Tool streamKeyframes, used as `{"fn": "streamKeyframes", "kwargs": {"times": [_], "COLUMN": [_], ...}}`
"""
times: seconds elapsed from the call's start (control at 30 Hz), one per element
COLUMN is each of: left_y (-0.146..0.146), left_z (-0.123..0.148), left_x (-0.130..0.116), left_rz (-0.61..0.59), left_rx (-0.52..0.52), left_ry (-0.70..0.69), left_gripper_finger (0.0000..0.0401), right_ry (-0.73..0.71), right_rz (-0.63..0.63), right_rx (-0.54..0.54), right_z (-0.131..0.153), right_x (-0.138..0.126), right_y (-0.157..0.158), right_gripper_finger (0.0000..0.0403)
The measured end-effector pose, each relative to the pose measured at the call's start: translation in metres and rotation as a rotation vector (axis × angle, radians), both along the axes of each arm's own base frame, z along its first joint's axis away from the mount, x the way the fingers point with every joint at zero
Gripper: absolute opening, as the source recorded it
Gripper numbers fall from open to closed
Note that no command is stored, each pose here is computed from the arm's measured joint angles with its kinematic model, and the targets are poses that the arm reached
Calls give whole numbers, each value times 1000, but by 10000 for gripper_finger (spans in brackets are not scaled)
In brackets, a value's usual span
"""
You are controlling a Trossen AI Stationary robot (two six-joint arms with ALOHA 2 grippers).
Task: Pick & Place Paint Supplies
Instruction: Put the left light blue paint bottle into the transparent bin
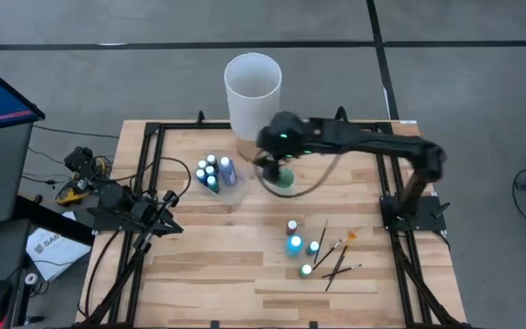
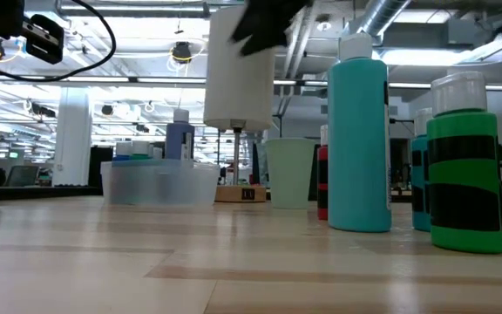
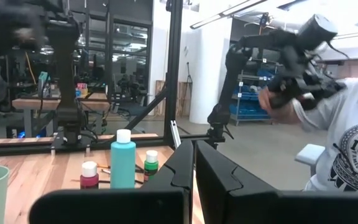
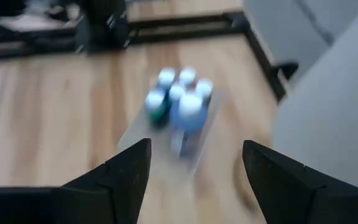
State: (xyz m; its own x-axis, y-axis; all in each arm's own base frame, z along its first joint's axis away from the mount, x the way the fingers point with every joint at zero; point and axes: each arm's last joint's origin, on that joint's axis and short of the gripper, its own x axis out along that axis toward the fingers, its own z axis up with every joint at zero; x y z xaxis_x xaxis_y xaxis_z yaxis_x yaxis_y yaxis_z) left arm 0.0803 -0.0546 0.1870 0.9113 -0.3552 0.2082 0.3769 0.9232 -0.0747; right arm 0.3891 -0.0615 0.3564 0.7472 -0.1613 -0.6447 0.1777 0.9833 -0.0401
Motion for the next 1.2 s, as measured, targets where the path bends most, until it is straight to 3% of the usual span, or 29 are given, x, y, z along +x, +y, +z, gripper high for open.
{"fn": "streamKeyframes", "kwargs": {"times": [0.23, 0.47, 0.77, 1.03, 1.2], "left_y": [0, 0, 0, 0, 0], "left_z": [0, 1, 1, 1, 1], "left_x": [0, 0, 0, 0, 0], "left_rz": [0, 0, 0, 0, 0], "left_rx": [-1, -5, -5, -4, -4], "left_ry": [-1, -5, -6, -5, -5], "left_gripper_finger": [2, 2, 2, 2, 2], "right_ry": [183, 468, 583, 521, 497], "right_rz": [-51, -126, 11, 164, 210], "right_rx": [137, 137, 83, 32, 55], "right_z": [34, 11, -29, -44, -47], "right_x": [-71, -98, -85, -66, -61], "right_y": [44, 85, 141, 170, 176], "right_gripper_finger": [249, 249, 249, 249, 249]}}
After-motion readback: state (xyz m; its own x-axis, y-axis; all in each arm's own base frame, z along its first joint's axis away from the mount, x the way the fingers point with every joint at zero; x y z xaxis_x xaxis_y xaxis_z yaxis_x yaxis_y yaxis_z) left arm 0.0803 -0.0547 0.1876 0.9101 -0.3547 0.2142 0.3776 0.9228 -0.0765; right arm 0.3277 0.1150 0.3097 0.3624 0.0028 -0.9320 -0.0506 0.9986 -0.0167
